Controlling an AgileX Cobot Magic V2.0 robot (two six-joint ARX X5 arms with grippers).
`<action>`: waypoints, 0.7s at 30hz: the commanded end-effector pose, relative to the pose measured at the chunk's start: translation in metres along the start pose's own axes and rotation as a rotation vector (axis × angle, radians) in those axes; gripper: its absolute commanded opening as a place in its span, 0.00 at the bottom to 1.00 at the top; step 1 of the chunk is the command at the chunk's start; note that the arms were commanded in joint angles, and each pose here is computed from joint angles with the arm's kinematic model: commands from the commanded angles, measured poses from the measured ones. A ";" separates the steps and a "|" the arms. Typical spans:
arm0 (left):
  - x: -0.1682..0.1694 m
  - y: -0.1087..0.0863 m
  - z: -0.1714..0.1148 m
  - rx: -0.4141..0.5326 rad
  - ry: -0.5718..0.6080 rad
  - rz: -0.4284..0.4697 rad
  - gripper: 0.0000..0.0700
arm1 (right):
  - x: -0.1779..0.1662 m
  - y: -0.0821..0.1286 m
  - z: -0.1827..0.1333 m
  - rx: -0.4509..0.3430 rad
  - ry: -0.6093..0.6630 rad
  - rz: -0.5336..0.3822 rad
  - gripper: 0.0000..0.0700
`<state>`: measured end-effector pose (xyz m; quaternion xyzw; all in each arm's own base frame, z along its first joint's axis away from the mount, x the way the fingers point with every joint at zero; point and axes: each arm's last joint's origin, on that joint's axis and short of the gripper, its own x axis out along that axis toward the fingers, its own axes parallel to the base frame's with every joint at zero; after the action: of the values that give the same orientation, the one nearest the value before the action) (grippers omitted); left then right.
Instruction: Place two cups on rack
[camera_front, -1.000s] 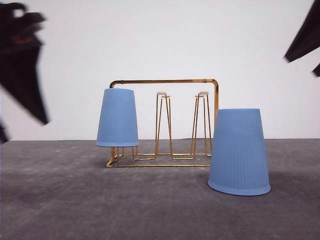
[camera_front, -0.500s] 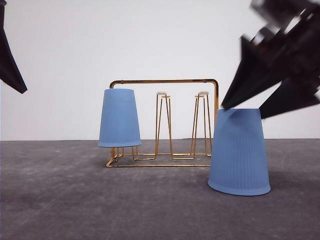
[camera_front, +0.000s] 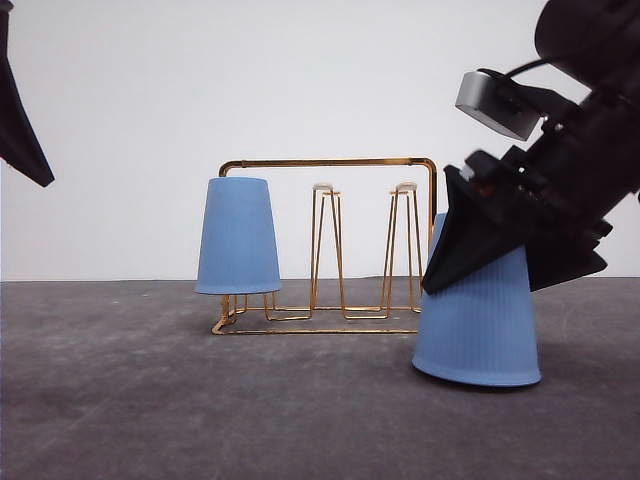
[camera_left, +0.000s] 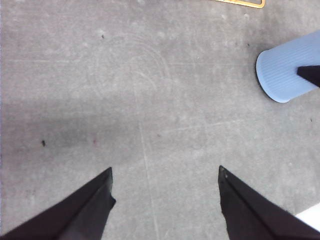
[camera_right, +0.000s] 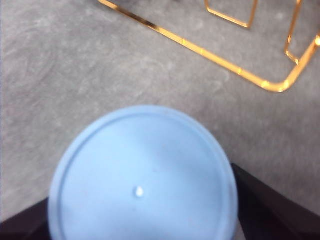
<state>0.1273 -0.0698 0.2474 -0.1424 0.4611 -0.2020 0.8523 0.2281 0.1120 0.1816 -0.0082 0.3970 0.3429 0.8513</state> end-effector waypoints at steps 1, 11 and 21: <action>0.000 -0.002 0.002 -0.003 -0.005 -0.007 0.55 | -0.004 0.003 0.008 0.037 0.013 0.008 0.58; 0.000 -0.002 0.002 0.007 -0.006 -0.007 0.55 | -0.053 0.020 0.085 0.030 0.019 -0.074 0.58; 0.000 -0.001 0.002 0.026 -0.014 0.012 0.55 | -0.075 0.026 0.135 -0.078 -0.260 -0.152 0.58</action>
<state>0.1276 -0.0694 0.2474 -0.1346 0.4577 -0.1977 0.8564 0.2652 0.1241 0.3272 -0.0209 0.2845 0.2892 0.9138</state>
